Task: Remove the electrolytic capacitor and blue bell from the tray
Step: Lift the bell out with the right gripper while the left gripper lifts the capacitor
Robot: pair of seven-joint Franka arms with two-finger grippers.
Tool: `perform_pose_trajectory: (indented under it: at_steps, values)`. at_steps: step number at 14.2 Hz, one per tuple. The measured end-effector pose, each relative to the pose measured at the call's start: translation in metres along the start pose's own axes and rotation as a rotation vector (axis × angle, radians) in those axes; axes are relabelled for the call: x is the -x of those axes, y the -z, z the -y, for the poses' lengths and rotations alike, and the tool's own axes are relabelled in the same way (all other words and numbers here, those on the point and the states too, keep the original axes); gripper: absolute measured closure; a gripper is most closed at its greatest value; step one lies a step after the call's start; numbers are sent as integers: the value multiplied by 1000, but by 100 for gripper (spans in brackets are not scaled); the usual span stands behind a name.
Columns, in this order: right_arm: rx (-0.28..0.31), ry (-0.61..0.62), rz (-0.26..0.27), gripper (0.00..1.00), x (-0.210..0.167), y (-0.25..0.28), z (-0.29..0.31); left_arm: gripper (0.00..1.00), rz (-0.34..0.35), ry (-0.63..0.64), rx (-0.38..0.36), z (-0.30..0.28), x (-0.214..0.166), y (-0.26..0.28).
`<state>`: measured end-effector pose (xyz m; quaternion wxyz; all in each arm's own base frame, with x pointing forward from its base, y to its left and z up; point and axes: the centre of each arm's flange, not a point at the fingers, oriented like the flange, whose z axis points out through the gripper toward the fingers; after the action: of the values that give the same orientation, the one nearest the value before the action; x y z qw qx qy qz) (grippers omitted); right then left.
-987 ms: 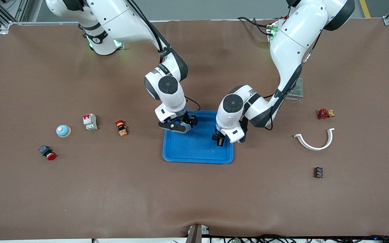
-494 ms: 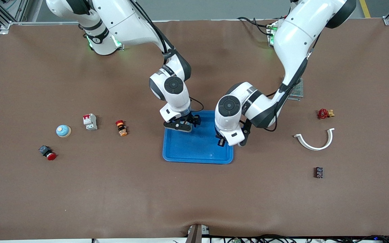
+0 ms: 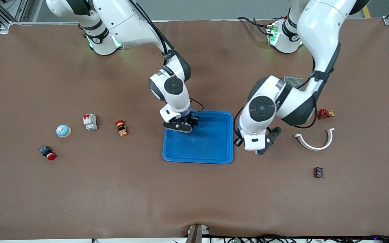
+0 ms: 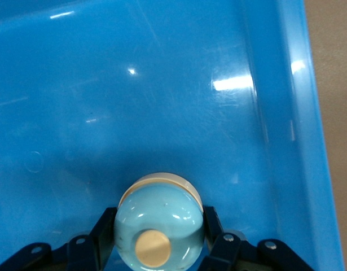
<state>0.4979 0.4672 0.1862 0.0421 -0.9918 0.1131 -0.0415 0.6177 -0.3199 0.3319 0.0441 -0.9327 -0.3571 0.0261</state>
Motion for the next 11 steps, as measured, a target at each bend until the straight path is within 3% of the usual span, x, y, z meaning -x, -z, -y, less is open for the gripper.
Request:
perform_pose_trajectory:
  at_steps: [6, 8, 11]
  values:
    - [9, -21, 4, 33, -8, 15, 8, 66, 23, -410, -48, 63, -70, -7]
    - [53, -31, 28, 33, -23, 51, 13, 66, 4, -492, -34, 90, -87, -7]
    - [102, 0, 67, 33, -55, 150, 0, 66, -23, -597, -19, 133, -105, -19]
